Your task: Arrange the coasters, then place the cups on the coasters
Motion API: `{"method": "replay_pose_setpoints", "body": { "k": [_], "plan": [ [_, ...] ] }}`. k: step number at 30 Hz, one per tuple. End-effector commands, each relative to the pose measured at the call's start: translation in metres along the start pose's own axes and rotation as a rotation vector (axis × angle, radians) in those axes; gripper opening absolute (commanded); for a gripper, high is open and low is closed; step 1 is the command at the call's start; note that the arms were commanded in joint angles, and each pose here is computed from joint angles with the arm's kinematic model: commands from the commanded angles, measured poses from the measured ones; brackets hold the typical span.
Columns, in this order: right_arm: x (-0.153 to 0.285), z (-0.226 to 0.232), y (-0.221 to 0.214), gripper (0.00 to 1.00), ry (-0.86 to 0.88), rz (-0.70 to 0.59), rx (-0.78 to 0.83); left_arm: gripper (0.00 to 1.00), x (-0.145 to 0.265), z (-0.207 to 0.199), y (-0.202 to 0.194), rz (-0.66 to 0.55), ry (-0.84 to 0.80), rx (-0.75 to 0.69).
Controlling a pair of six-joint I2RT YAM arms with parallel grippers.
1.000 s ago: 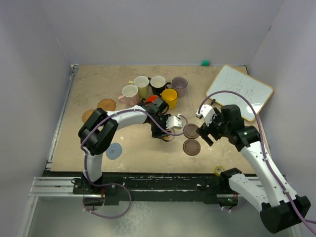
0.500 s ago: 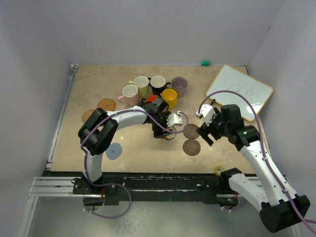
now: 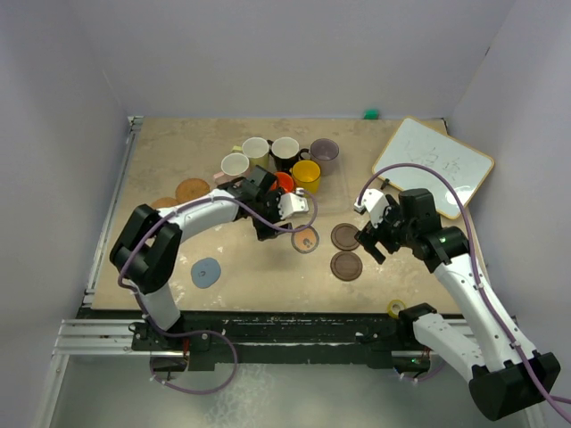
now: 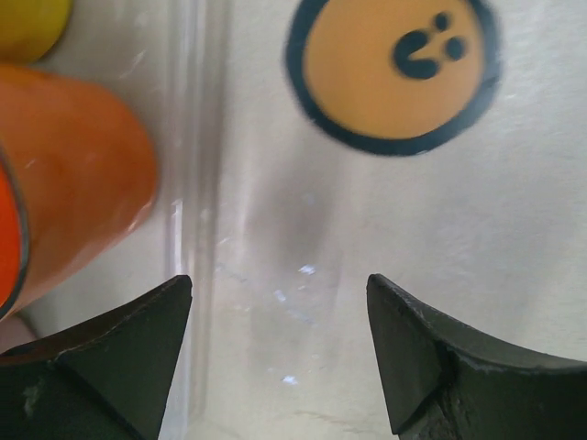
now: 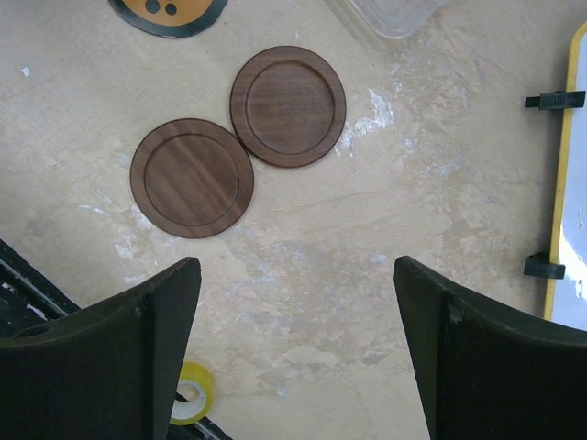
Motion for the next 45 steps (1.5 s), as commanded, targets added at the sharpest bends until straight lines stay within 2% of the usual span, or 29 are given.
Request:
{"method": "replay_pose_setpoints", "body": {
  "k": [1,8,19,33,37,45],
  "plan": [
    [0.001,0.004,0.000,0.88,0.027,-0.009,-0.006,0.73,0.012,0.031,-0.019,0.052,0.128,-0.023],
    [0.001,0.005,0.000,0.88,0.033,-0.008,-0.004,0.63,0.004,0.061,-0.049,0.157,0.179,-0.028],
    [0.001,0.006,0.000,0.88,0.037,-0.012,-0.003,0.45,-0.001,0.088,-0.072,0.235,0.257,0.005],
    [0.001,0.007,0.000,0.87,0.041,-0.016,0.000,0.36,0.004,0.122,-0.076,0.233,0.361,0.084],
    [0.001,0.007,0.000,0.88,0.042,-0.014,0.000,0.36,0.004,0.120,-0.071,0.202,0.332,0.097],
    [0.001,0.007,0.000,0.88,0.049,-0.017,0.006,0.54,0.027,0.099,-0.054,0.124,0.274,0.122]
  ]
}}
Point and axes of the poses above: each gripper's point midway between its finger pads, its own x axis back along the fingers, its own z axis along the line the jaws close on, y = z × x, the point moved 4 cm from there along x, back along the fingers, and after that the axes turned 13 degrees about -x, right-handed, at the moved point
